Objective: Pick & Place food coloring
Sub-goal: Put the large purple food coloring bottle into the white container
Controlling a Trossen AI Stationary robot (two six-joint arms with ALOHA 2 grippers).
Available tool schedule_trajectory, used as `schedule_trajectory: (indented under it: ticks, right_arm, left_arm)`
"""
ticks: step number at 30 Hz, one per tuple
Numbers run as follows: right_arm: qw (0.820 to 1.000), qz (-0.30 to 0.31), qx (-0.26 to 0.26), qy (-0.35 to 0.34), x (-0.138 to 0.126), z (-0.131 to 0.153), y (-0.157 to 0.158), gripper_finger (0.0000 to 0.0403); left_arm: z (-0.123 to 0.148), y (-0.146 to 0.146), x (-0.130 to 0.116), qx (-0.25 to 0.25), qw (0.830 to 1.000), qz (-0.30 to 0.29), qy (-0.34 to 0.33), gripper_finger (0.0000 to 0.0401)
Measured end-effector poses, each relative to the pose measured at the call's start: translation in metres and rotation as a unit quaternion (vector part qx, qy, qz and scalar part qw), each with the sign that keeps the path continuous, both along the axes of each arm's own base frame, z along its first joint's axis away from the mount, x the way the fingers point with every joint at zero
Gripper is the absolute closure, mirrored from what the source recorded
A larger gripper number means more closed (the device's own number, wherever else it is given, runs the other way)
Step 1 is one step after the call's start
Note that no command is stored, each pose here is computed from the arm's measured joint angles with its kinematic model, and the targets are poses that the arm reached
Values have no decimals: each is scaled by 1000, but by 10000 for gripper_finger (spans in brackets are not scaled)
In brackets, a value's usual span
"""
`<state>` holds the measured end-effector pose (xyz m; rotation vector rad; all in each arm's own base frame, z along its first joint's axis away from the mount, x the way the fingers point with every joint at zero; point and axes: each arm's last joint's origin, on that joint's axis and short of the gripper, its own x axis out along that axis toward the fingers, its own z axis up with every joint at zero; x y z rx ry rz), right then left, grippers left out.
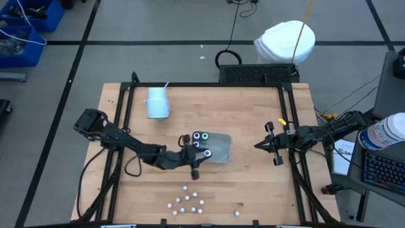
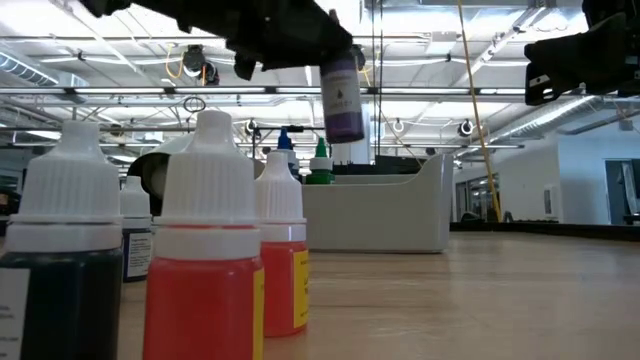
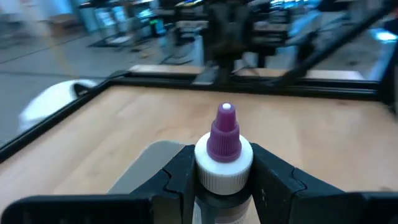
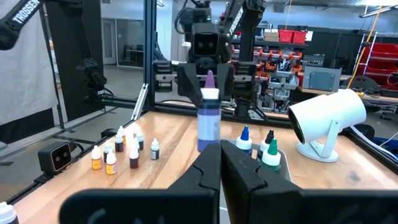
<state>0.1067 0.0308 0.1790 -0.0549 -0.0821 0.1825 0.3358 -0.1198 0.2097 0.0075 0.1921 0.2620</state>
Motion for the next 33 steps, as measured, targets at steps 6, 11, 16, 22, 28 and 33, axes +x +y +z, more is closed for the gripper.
schedule_trajectory:
  ticks: [6, 11, 16, 22, 28, 33]
  right_arm:
    - [1000, 1, 6, 8, 1, -1, 0, 403]
    - [1000, 1, 10, 12, 1, -2, 0, 403]
    - [1000, 1, 11, 10, 2, -1, 1, 403]
    - [1000, 1, 10, 7, 2, -1, 1, 403]
    - [1000, 1, 6, 4, 2, 0, 1, 403]
    - [1000, 0, 3, 3, 2, 0, 1, 403]
  left_arm:
    - [-4, -31, 29, 9, 992, 120, 21, 281]
    - [-3, -56, 48, 18, 978, 207, 10, 281]
    - [-2, -68, 58, 9, 968, 249, -10, 281]
    - [-10, -67, 52, -11, 956, 290, -26, 281]
    - [-18, -65, 46, -32, 952, 304, -27, 281]
    - [-25, -64, 47, -19, 949, 313, -25, 281]
